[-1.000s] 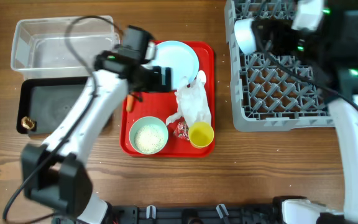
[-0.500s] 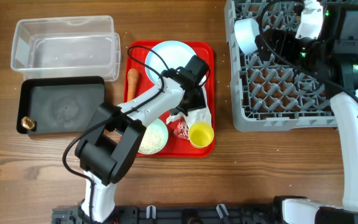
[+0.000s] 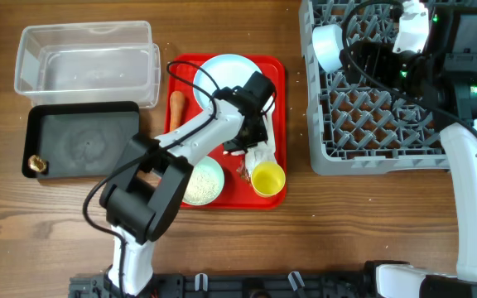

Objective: Sort waste into correct bins and load items into the dishwasher rack
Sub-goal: 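Grasp the crumpled white tissue with the left gripper, then drop the tissue into the clear plastic bin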

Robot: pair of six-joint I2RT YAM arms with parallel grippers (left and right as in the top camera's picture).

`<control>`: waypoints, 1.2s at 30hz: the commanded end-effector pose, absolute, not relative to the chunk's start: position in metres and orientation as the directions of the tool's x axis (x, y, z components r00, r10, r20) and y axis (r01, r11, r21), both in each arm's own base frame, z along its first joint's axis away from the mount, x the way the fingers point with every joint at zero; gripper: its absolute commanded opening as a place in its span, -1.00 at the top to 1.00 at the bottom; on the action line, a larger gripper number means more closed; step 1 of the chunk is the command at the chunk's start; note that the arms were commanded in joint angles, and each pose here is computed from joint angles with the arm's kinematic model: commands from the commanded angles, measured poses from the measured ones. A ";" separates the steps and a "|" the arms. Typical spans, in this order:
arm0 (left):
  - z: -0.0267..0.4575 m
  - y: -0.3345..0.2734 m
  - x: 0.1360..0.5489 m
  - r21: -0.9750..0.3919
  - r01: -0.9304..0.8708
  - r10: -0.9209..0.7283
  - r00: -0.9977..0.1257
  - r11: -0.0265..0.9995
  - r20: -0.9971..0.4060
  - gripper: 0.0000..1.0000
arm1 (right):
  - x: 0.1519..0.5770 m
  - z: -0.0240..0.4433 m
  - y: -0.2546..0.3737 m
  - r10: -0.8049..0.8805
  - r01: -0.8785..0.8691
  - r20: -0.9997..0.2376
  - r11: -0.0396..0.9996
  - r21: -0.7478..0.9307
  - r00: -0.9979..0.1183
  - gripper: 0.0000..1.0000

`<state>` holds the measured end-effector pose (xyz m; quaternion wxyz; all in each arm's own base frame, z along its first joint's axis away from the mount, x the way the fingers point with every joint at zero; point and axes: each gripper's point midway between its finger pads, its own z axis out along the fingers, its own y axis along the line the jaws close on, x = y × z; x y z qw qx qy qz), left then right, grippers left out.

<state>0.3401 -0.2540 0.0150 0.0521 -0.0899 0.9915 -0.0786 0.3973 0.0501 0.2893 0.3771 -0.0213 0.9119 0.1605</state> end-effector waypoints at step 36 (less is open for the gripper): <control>0.197 0.122 0.540 -0.339 -0.626 -0.590 -0.245 0.703 -0.770 -0.99 | 0.401 0.273 0.050 0.049 -0.159 -0.669 0.956 0.246 -0.741 -0.99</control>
